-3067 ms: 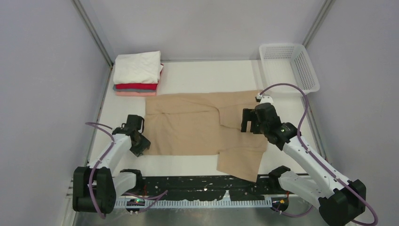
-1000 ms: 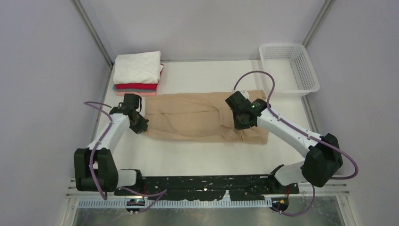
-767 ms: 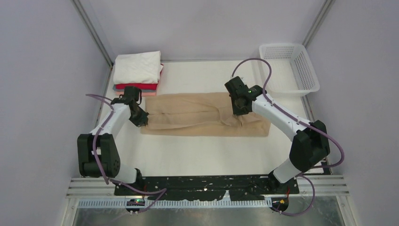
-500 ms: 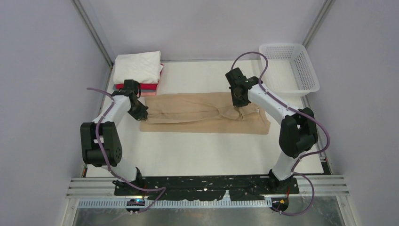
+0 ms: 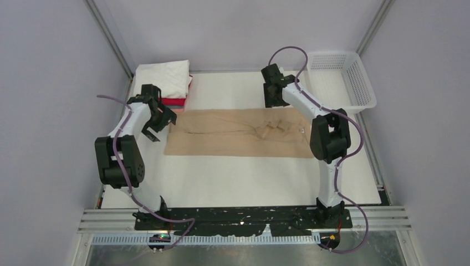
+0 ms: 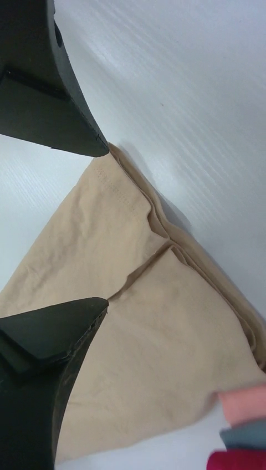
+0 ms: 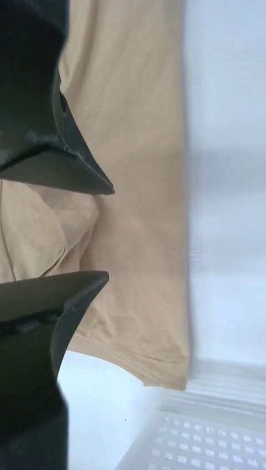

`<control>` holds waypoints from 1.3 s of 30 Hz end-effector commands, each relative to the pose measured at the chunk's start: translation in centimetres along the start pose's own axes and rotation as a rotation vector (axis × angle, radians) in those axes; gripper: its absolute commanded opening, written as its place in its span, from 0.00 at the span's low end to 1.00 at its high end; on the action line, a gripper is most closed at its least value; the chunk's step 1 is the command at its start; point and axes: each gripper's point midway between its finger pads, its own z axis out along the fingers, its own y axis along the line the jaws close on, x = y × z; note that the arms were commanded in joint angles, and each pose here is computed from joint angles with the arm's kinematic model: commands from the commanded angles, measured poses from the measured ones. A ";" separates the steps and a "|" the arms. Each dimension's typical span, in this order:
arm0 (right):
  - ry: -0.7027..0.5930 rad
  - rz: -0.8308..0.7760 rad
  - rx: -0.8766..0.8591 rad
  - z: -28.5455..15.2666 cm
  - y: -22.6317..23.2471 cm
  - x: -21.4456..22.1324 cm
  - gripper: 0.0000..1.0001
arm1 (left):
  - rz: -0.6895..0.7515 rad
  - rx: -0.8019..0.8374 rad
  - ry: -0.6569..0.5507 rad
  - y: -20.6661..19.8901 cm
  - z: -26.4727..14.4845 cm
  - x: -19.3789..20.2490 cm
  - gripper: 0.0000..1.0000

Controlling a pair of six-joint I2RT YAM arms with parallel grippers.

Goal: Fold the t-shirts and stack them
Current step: Fold the other side of the tshirt into a rectangle

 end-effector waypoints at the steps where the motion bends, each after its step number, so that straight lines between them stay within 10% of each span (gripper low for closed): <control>1: -0.195 0.068 0.021 -4.0 -2.1 -6.3 0.67 | 0.009 0.044 -0.135 -0.1 -4.9 -2.9 1.00; 3: -0.208 0.079 -0.005 -4.9 -2.4 -4.8 0.98 | 0.034 0.100 -0.143 -0.4 -5.8 -2.7 1.00; 14: -0.172 0.177 -0.578 -6.5 5.4 6.9 0.95 | 0.198 0.259 0.019 -0.1 -4.0 3.6 0.99; 31: -0.381 0.171 -0.450 -0.2 8.0 -7.9 0.95 | 0.233 0.334 0.025 -1.2 -4.0 3.8 0.99; 39: -0.285 0.227 -0.445 -4.6 4.7 0.1 0.95 | 0.285 0.515 0.080 -7.5 -4.7 4.6 0.99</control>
